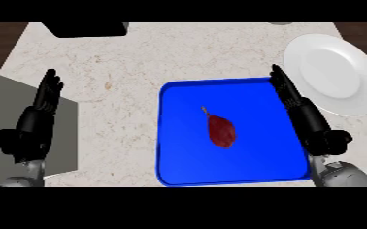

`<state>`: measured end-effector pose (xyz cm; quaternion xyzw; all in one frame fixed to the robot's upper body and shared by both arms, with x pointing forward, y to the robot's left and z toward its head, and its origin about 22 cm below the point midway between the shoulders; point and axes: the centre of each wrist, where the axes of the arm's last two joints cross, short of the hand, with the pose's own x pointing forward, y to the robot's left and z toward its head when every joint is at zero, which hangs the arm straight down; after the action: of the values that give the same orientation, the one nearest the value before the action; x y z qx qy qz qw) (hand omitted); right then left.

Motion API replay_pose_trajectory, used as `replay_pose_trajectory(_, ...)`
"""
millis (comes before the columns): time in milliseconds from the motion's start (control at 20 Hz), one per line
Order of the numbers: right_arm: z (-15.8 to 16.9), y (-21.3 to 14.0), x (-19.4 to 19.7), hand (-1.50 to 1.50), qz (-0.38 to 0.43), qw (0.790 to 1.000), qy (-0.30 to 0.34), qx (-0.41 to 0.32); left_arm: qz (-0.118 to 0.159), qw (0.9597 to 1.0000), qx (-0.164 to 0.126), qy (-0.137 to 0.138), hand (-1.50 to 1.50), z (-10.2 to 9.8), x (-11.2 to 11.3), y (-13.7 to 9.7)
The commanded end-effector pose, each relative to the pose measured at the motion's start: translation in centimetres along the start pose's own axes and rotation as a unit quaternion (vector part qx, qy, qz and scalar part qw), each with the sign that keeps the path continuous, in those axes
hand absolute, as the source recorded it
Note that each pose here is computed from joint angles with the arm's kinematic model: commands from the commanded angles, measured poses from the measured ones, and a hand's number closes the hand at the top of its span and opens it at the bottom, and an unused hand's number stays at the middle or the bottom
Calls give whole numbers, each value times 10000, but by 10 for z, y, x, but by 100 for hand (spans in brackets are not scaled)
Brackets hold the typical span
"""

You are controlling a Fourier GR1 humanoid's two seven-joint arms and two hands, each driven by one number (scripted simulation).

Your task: Pick the pear from the tray and place it in the plate

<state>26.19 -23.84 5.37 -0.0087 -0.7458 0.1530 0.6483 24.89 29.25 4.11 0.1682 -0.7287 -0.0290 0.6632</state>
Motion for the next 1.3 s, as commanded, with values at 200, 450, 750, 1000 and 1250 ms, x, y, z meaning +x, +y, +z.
replay_pose_trajectory(200, -29, 48, 9, 150, -1748, 9617, -470, 2059, 903, 9783, -1842, -290, 0, 10, -23, 10)
replay_pose_trajectory(450, -32, 16, -10, -150, -1630, 9760, -792, 1210, 1166, 9670, -2240, 326, 0, -4, -20, 6)
replay_pose_trajectory(750, -31, 7, -32, -150, -1634, 9470, -943, 2602, 1046, 9712, -2046, 629, 0, -14, -9, 2)
replay_pose_trajectory(1000, -41, -18, -36, -150, -1085, 9305, -1094, 3323, 875, 9786, -1723, 712, 0, -20, -2, -13)
replay_pose_trajectory(1250, -69, -40, -33, -150, -538, 9190, -1179, 3723, 807, 9817, -1491, 872, 0, -22, 3, -22)
